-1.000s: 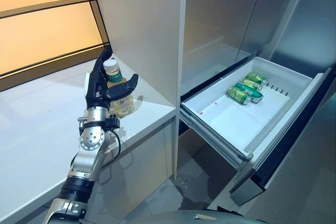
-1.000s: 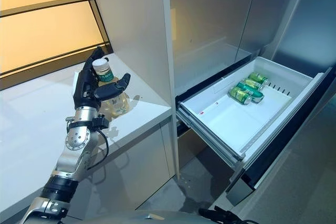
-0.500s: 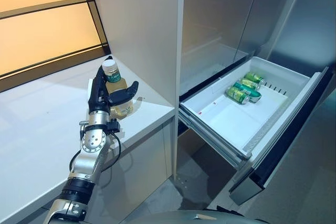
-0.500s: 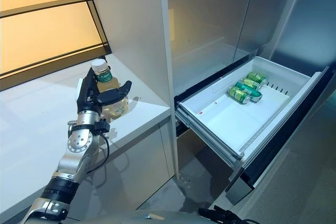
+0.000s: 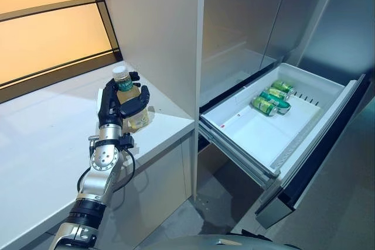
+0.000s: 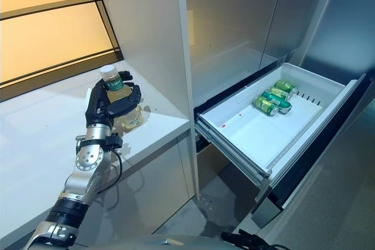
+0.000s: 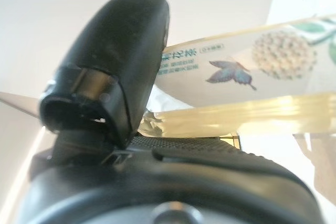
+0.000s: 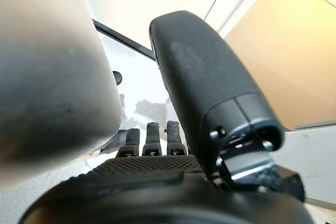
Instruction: Put drinks into fridge and close the fridge
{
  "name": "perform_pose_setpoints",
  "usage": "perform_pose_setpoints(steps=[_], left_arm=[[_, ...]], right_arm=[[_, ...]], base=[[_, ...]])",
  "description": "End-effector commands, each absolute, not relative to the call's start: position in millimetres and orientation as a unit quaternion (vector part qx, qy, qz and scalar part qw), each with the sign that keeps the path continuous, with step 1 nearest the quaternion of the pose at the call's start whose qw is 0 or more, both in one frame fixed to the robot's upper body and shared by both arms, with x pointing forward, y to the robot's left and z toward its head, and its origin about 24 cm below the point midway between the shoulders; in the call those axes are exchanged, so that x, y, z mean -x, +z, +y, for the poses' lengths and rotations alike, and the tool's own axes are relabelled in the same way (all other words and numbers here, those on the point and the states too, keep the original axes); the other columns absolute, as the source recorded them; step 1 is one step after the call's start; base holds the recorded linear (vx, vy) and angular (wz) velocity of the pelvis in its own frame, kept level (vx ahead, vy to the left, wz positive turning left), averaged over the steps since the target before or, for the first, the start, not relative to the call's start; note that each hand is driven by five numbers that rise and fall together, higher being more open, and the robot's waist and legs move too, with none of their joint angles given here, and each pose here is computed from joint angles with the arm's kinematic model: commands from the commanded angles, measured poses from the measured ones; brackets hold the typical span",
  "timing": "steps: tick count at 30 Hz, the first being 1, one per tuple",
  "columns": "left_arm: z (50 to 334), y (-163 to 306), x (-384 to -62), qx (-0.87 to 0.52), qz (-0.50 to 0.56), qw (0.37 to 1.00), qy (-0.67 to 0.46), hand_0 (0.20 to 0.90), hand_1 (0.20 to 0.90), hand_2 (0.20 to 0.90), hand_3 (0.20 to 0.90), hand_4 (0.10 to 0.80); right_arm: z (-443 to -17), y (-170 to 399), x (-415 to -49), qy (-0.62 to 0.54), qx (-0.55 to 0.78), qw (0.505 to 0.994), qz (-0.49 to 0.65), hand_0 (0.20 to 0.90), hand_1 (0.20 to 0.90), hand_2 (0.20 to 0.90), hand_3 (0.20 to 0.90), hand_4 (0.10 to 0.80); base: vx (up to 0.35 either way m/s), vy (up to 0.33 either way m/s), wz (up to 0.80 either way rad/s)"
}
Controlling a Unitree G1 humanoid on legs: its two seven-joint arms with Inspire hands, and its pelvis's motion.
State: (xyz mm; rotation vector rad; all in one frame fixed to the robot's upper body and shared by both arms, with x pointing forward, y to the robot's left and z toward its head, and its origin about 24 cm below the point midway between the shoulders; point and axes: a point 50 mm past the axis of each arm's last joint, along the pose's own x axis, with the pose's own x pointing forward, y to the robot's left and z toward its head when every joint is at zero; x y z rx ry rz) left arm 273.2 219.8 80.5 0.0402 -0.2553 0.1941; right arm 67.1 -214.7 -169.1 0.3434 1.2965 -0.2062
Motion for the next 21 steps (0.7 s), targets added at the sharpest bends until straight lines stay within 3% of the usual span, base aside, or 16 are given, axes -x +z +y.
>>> perform_pose_setpoints(steps=[1, 3, 12, 16, 21], left_arm=[[214.9, 137.8, -282.2, 0.052, -0.277, 0.957, 0.066, 0.3, 0.3, 0.3, 0.2, 0.1], [209.0, 148.5, -279.8, 0.098, -0.298, 0.949, 0.019, 0.3, 0.3, 0.3, 0.2, 0.1], [179.1, 190.7, -258.6, 0.206, -0.386, 0.882, -0.175, 0.3, 0.3, 0.3, 0.2, 0.1], [171.4, 202.6, -248.9, 0.227, -0.41, 0.851, -0.238, 0.3, 0.3, 0.3, 0.2, 0.1], [165.8, 212.7, -241.2, 0.202, -0.438, 0.834, -0.269, 0.3, 0.3, 0.3, 0.2, 0.1]], right_arm=[[-205.0, -165.8, -89.9, -0.028, -0.125, 0.81, 0.572, 0.9, 0.9, 0.9, 0.9, 0.8], [-198.2, -161.9, -102.3, 0.037, -0.077, 0.831, 0.55, 0.9, 0.9, 0.9, 0.9, 0.8], [-156.6, -134.1, -148.9, 0.199, -0.084, 0.874, 0.436, 0.9, 0.9, 0.9, 0.9, 0.8], [-123.9, -92.4, -180.9, 0.323, -0.021, 0.885, 0.333, 0.9, 0.9, 0.9, 0.9, 0.8], [-110.4, -32.9, -209.6, 0.393, -0.03, 0.89, 0.229, 0.9, 0.9, 0.9, 0.9, 0.8]], base=[[0.0, 0.0, 0.0], [0.0, 0.0, 0.0], [-0.004, -0.025, 0.0], [-0.025, -0.04, -0.01], [-0.019, -0.008, -0.06]])
